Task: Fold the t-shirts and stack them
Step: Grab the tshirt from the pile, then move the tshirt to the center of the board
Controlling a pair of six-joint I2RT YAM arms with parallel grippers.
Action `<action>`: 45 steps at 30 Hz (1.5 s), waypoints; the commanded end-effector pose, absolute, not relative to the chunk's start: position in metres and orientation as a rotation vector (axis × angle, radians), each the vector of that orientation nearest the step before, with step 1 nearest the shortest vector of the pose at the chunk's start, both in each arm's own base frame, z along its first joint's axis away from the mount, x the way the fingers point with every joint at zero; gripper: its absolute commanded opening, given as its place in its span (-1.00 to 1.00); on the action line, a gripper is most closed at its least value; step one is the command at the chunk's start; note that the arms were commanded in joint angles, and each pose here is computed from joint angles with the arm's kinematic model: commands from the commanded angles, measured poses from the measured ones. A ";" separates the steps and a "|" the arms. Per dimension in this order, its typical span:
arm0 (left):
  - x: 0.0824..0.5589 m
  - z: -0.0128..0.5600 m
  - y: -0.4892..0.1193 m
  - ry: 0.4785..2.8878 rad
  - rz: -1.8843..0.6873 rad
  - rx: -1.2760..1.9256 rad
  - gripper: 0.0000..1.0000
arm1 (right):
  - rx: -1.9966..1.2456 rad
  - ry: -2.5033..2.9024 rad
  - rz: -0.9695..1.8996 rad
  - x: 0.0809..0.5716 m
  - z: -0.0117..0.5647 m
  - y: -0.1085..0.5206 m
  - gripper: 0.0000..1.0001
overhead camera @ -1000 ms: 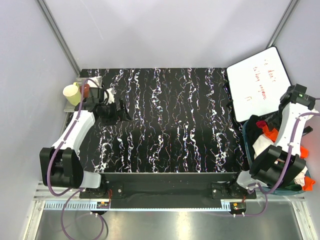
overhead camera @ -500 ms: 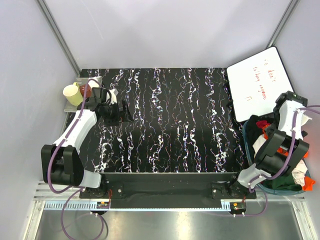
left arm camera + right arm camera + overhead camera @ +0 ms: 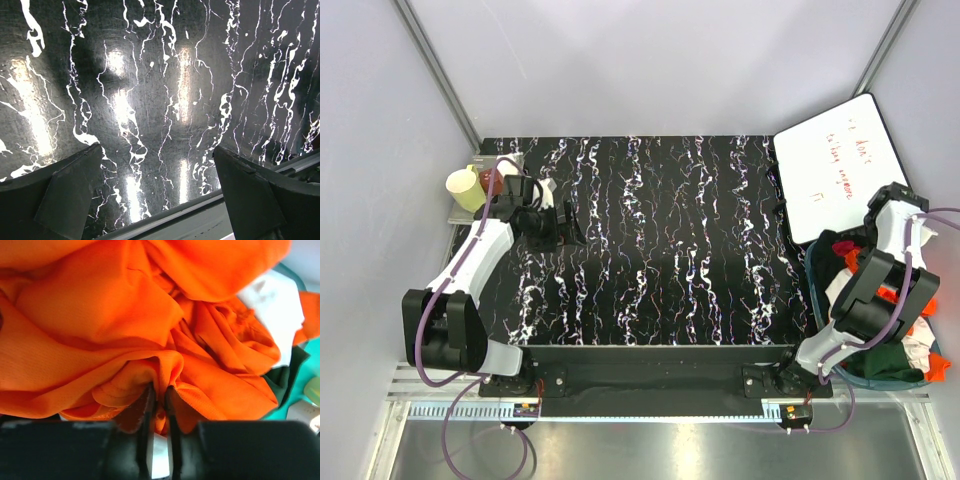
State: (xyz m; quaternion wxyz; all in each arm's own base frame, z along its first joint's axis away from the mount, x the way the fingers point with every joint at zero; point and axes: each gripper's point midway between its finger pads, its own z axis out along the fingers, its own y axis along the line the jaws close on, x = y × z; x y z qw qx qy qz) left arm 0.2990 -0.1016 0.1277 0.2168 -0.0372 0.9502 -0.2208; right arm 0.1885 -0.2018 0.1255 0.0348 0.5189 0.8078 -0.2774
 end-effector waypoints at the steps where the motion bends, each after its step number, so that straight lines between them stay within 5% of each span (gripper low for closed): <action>1: 0.306 0.144 -0.096 2.589 -0.555 -0.069 0.98 | 1.545 2.464 -0.743 0.208 0.117 -0.205 -0.84; 2: 0.306 0.144 -0.095 2.590 -0.550 -0.068 0.98 | 1.530 2.458 -0.722 0.211 0.119 -0.204 -1.00; 14: 0.303 0.144 -0.094 2.612 -0.537 -0.077 0.98 | 1.331 2.258 -0.340 0.264 0.200 -0.179 -1.00; 22: 0.306 0.149 -0.099 2.606 -0.565 -0.069 0.98 | 1.070 2.040 -0.172 0.302 0.307 -0.155 -1.00; 33: 0.311 0.165 -0.095 2.552 -0.518 -0.086 0.98 | 0.585 1.921 0.178 0.372 0.424 -0.039 -1.00; 40: 0.324 0.202 -0.066 2.423 -0.318 -0.181 0.98 | 0.226 2.073 0.308 0.404 0.409 0.099 -1.00; 45: 0.329 0.221 -0.060 2.372 -0.286 -0.209 0.98 | 0.026 2.239 0.339 0.427 0.343 0.188 -1.00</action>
